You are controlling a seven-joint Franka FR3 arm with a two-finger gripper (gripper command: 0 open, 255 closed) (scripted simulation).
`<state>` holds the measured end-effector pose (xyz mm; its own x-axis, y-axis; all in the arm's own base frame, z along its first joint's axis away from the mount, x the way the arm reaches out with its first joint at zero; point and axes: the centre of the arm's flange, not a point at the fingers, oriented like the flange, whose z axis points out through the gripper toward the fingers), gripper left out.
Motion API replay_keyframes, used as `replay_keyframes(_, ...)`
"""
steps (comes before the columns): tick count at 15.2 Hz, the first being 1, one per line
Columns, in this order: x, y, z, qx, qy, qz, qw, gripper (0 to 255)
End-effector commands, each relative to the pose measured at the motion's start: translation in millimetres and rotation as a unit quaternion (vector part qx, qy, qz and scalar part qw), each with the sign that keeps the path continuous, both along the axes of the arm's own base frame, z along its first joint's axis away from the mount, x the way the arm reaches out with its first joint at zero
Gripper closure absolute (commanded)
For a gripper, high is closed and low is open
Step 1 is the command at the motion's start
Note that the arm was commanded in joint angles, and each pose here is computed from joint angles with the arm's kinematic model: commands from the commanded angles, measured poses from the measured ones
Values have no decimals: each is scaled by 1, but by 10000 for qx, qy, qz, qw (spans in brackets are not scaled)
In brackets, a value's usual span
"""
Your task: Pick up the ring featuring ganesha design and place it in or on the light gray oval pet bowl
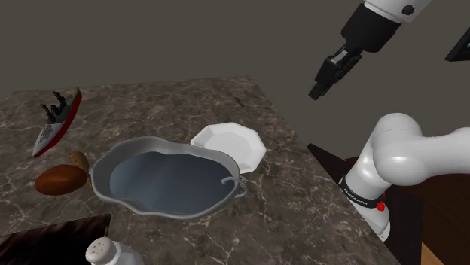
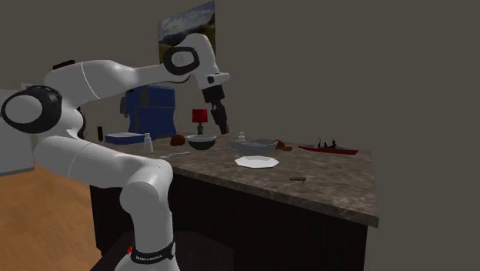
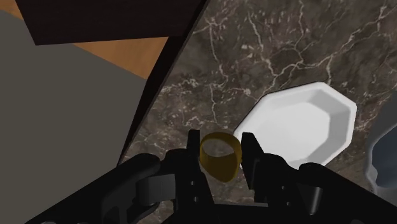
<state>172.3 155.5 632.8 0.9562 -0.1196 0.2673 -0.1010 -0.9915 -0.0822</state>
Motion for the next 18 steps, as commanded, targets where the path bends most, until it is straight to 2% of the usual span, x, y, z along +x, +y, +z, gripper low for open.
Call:
replay_keyframes(1,0,1,5,-1,1,0,10000,255)
replay_keyframes(18,80,211,7,-1,1,0,10000,255)
